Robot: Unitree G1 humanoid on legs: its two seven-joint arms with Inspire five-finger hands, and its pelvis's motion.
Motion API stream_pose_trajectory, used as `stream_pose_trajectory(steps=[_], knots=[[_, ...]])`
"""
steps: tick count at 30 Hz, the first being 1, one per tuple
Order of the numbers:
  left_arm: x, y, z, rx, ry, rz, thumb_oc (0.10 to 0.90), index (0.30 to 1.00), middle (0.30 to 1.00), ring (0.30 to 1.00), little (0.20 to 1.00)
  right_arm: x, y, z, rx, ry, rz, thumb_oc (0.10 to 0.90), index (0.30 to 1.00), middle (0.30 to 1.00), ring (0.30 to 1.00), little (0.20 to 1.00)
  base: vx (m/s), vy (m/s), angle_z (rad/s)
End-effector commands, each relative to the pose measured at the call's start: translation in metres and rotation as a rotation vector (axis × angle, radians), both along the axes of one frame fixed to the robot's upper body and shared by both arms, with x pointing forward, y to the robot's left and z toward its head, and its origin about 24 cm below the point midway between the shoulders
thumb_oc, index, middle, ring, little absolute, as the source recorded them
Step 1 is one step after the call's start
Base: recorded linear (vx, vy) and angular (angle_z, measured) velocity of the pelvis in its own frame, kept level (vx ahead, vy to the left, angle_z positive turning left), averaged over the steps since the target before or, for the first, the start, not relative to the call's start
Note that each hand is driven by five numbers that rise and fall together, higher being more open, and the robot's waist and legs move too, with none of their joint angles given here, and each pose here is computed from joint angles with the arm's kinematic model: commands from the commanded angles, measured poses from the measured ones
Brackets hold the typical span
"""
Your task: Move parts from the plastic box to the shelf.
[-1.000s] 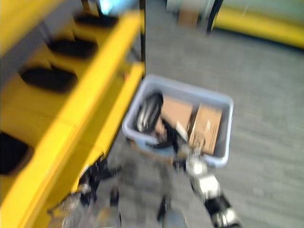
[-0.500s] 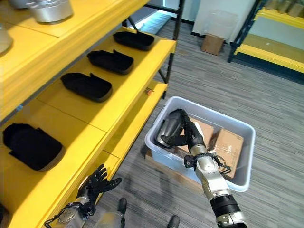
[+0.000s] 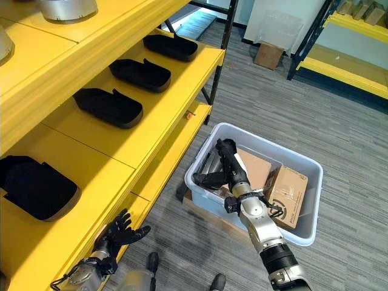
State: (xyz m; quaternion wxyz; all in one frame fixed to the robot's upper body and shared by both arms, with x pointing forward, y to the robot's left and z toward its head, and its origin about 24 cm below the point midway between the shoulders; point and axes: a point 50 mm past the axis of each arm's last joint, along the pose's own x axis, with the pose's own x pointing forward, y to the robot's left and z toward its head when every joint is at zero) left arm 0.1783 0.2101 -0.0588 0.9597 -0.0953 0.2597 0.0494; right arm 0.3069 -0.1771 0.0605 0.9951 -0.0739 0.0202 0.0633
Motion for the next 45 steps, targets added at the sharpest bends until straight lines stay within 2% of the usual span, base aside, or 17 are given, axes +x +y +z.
stream_pose_trajectory(steps=[1, 11, 21, 27, 38, 45], knots=[[0.017, -0.001, 0.032, -0.012, -0.193, -0.026, 0.900, 1.000, 1.000, 1.000, 1.000, 0.021, 0.006, 0.056, -0.051, -0.245, 0.046, 0.900, 1.000, 1.000, 1.000, 1.000, 0.00, -0.004, -0.04], [0.020, 0.006, 0.034, 0.009, -0.200, -0.002, 0.900, 1.000, 1.000, 1.000, 1.000, 0.020, 0.005, 0.054, -0.076, -0.231, 0.065, 0.900, 1.000, 1.000, 1.000, 1.000, -0.01, -0.070, -0.09], [0.008, 0.003, 0.028, -0.065, -0.174, 0.064, 0.900, 1.000, 1.000, 1.000, 1.000, 0.020, -0.003, 0.054, -0.104, -0.219, 0.071, 0.900, 1.000, 1.000, 1.000, 1.000, -0.06, -0.259, -0.11], [0.006, -0.002, 0.024, -0.071, -0.165, 0.038, 0.900, 1.000, 1.000, 1.000, 1.000, 0.012, -0.022, 0.049, -0.112, -0.199, 0.019, 0.900, 1.000, 1.000, 1.000, 1.000, -0.01, -0.234, 0.26], [0.005, -0.003, 0.020, -0.045, -0.147, 0.005, 0.900, 1.000, 1.000, 1.000, 1.000, -0.003, -0.025, 0.032, -0.091, -0.175, -0.021, 0.900, 1.000, 1.000, 1.000, 1.000, 0.13, 0.052, 0.04], [0.004, 0.000, 0.020, -0.026, -0.139, 0.009, 0.900, 1.000, 1.000, 1.000, 1.000, -0.002, -0.020, 0.035, -0.089, -0.190, -0.010, 0.900, 1.000, 1.000, 1.000, 1.000, 0.08, 0.031, -0.01]])
